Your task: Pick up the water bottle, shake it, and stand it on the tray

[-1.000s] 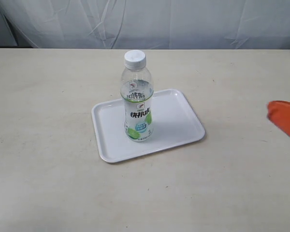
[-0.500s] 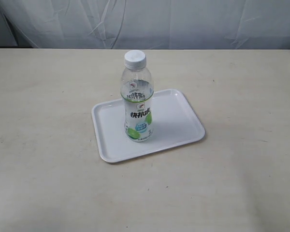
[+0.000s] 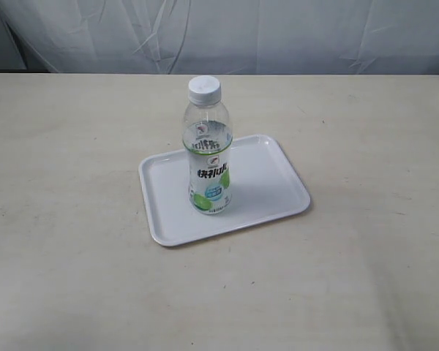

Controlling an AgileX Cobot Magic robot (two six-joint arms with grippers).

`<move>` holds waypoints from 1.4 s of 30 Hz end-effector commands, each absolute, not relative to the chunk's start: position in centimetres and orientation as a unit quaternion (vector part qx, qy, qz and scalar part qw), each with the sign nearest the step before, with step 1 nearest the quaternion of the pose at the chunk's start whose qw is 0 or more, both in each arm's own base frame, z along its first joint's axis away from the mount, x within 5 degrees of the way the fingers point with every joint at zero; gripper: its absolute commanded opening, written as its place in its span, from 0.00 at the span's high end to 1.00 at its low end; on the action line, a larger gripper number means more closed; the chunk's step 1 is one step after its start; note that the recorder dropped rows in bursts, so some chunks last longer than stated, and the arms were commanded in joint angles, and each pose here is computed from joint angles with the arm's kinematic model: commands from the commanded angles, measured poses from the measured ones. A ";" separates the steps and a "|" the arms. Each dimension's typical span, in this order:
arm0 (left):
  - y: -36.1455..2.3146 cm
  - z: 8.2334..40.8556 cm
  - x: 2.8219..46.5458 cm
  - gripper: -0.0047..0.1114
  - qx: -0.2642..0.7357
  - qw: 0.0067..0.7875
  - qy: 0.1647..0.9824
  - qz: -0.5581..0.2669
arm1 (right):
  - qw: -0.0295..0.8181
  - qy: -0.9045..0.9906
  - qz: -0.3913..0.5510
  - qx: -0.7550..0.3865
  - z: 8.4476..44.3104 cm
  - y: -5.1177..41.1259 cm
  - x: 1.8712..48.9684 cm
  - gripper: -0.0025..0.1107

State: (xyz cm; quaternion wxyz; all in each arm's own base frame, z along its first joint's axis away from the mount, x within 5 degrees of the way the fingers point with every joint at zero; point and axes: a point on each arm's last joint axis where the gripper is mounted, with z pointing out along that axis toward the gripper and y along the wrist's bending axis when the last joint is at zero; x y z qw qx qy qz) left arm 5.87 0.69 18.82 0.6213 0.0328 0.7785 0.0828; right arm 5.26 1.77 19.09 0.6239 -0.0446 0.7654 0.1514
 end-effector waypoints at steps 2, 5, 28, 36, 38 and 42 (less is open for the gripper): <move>0.7 18.9 5.9 0.96 0.029 0.627 0.774 0.079 | 0.631 0.764 0.129 -0.033 19.0 1.5 5.3 0.90; 0.7 18.9 5.9 0.96 0.029 0.627 0.774 0.079 | 0.632 0.764 0.127 -0.031 19.0 1.4 5.3 0.90; 0.7 18.9 5.9 0.96 0.029 0.627 0.774 0.079 | 0.632 0.764 0.127 -0.030 19.0 1.4 5.3 0.90; 0.7 18.9 5.9 0.96 0.029 0.627 0.774 0.079 | 0.632 0.764 0.127 -0.030 19.0 1.4 5.3 0.90; 0.7 18.9 5.9 0.96 0.029 0.627 0.774 0.079 | 0.632 0.764 0.127 -0.030 19.0 1.4 5.3 0.90; 0.7 18.9 5.9 0.96 0.029 0.627 0.774 0.079 | 0.632 0.764 0.127 -0.030 19.0 1.4 5.3 0.90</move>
